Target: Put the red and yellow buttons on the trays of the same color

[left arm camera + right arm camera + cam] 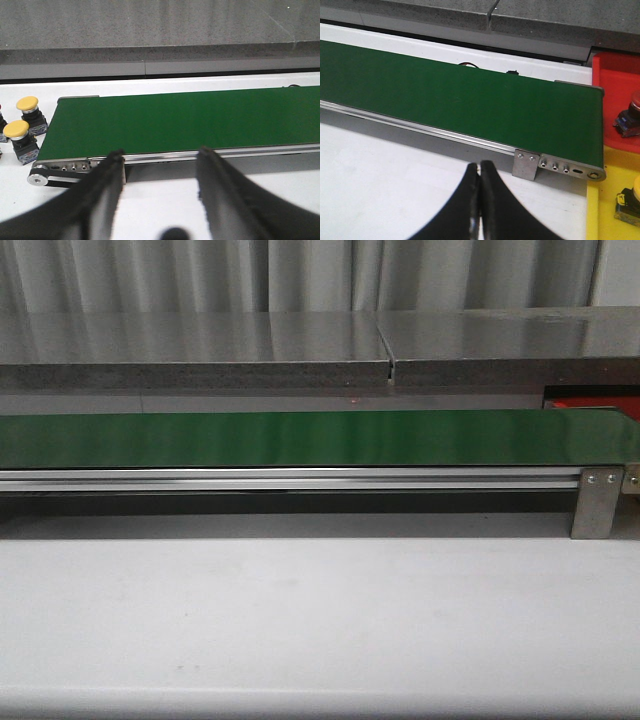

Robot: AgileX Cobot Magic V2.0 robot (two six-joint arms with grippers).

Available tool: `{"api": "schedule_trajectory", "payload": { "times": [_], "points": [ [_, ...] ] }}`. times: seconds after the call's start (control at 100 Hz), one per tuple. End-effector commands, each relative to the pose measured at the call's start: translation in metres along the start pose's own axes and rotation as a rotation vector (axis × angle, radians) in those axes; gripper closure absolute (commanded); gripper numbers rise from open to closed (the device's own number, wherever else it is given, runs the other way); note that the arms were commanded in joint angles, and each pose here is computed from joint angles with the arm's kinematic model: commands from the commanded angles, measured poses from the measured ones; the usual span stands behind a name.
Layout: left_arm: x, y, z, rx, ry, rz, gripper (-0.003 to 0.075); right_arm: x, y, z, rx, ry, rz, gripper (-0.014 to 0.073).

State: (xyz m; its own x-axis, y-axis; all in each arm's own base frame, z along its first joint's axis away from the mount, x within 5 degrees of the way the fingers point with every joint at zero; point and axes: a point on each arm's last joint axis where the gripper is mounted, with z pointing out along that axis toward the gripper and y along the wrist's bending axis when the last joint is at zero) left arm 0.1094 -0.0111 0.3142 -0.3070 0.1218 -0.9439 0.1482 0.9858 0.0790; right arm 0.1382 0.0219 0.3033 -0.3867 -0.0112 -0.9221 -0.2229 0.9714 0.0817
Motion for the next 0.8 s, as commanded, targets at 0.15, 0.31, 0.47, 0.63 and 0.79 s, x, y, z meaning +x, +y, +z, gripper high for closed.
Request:
{"api": "schedule_trajectory", "payload": {
  "times": [0.15,0.31,0.47,0.63,0.79],
  "points": [
    [-0.013,0.001,-0.003,-0.007,-0.083,-0.018,0.0048,-0.013,-0.002,-0.004,0.028,-0.087,0.006,0.0712],
    [-0.015,0.004,-0.003,-0.033,-0.088,-0.055,0.005,-0.013,-0.002,-0.004,0.028,-0.087,0.006,0.0712],
    [-0.034,0.019,0.005,-0.117,-0.05,-0.148,0.005,-0.013,-0.002,-0.004,0.028,-0.087,0.006,0.0712],
    [-0.061,0.047,0.031,-0.198,0.063,-0.219,0.005,-0.013,-0.002,-0.004,0.028,-0.087,0.006,0.0712],
    [-0.084,0.082,0.07,-0.242,0.155,-0.299,0.005,-0.013,-0.002,-0.004,0.028,-0.086,0.006,0.0712]
  ]
}}
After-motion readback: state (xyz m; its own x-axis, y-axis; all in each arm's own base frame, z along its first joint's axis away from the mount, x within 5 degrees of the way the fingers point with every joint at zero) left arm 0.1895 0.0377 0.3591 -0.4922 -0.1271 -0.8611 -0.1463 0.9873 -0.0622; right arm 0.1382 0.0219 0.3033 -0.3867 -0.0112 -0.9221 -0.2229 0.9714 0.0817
